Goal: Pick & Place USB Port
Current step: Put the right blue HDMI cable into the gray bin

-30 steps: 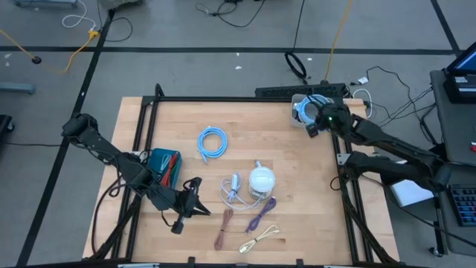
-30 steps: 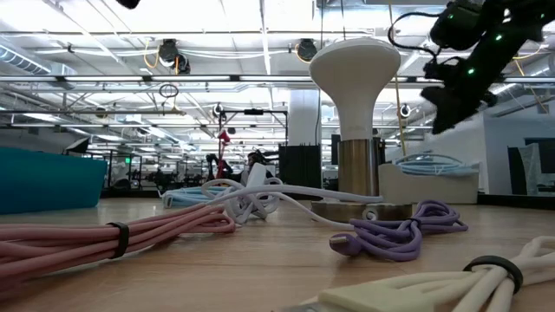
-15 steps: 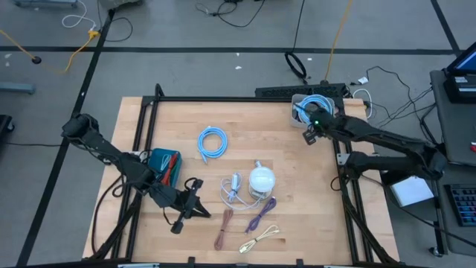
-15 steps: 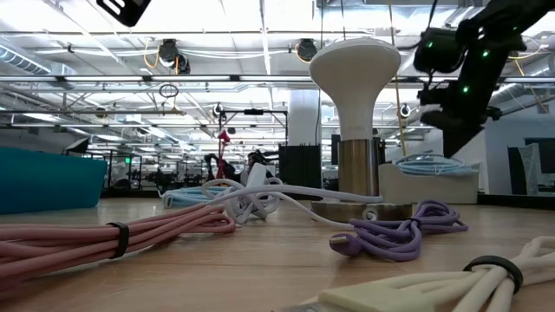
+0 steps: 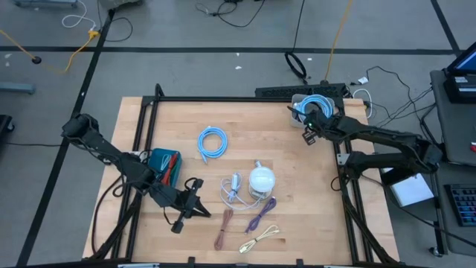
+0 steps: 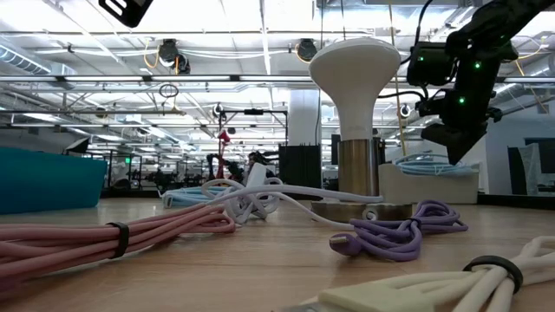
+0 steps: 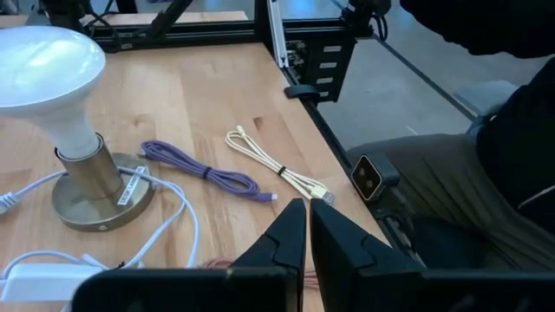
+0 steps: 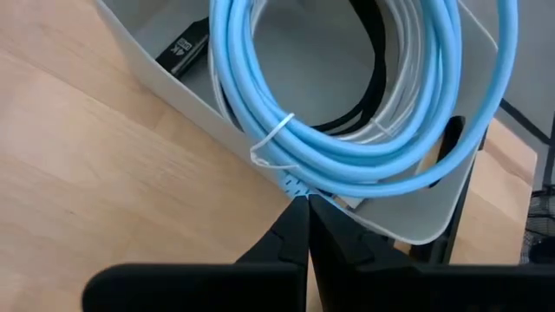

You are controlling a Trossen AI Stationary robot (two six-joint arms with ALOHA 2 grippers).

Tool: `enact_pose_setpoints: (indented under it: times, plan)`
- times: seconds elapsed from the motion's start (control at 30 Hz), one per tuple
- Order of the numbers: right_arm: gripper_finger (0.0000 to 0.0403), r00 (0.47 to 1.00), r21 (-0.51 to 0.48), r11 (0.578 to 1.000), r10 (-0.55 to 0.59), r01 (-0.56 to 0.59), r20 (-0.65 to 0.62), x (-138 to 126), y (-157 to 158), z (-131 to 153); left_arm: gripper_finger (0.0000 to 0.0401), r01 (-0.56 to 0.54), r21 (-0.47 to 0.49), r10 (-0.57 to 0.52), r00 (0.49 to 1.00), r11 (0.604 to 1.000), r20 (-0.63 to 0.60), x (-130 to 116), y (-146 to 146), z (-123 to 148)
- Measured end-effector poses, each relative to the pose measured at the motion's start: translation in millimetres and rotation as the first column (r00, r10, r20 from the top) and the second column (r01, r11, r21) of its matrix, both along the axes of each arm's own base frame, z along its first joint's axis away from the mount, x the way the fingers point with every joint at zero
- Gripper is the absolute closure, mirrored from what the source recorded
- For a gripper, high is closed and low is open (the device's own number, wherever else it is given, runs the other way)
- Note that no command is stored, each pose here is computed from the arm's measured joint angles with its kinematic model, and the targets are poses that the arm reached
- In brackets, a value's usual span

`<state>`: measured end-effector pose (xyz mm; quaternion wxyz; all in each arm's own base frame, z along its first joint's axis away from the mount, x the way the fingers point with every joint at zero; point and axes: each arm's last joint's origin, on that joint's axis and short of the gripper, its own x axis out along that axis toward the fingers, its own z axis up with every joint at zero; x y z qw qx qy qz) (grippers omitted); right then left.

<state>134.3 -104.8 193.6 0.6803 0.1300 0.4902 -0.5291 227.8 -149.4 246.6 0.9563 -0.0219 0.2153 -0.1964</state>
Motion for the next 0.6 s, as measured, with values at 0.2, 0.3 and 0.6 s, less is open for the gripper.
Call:
enact_pose_setpoints:
  times: [0.2, 0.3, 0.6]
  plan:
    - [0.0403, 1.000, 0.000, 1.000, 0.000, 0.000, -0.001, 0.0, 0.0, 0.0, 0.0380, 0.000, 0.000, 0.000, 1.000, 1.000, 0.000, 0.0, 0.0, 0.0]
    - [0.0403, 1.000, -0.003, 1.000, -0.001, 0.001, -0.001, 0.0, -0.1, 0.0, 0.0380, 0.000, -0.001, 0.000, 1.000, 1.000, 0.000, 0.0, 0.0, 0.2]
    - [0.0403, 1.000, -0.055, 0.998, -0.005, 0.003, -0.024, -0.5, -1.5, -3.6, 0.0380, -0.001, -0.001, 0.001, 1.000, 1.000, 0.001, 0.1, -0.1, 0.3]
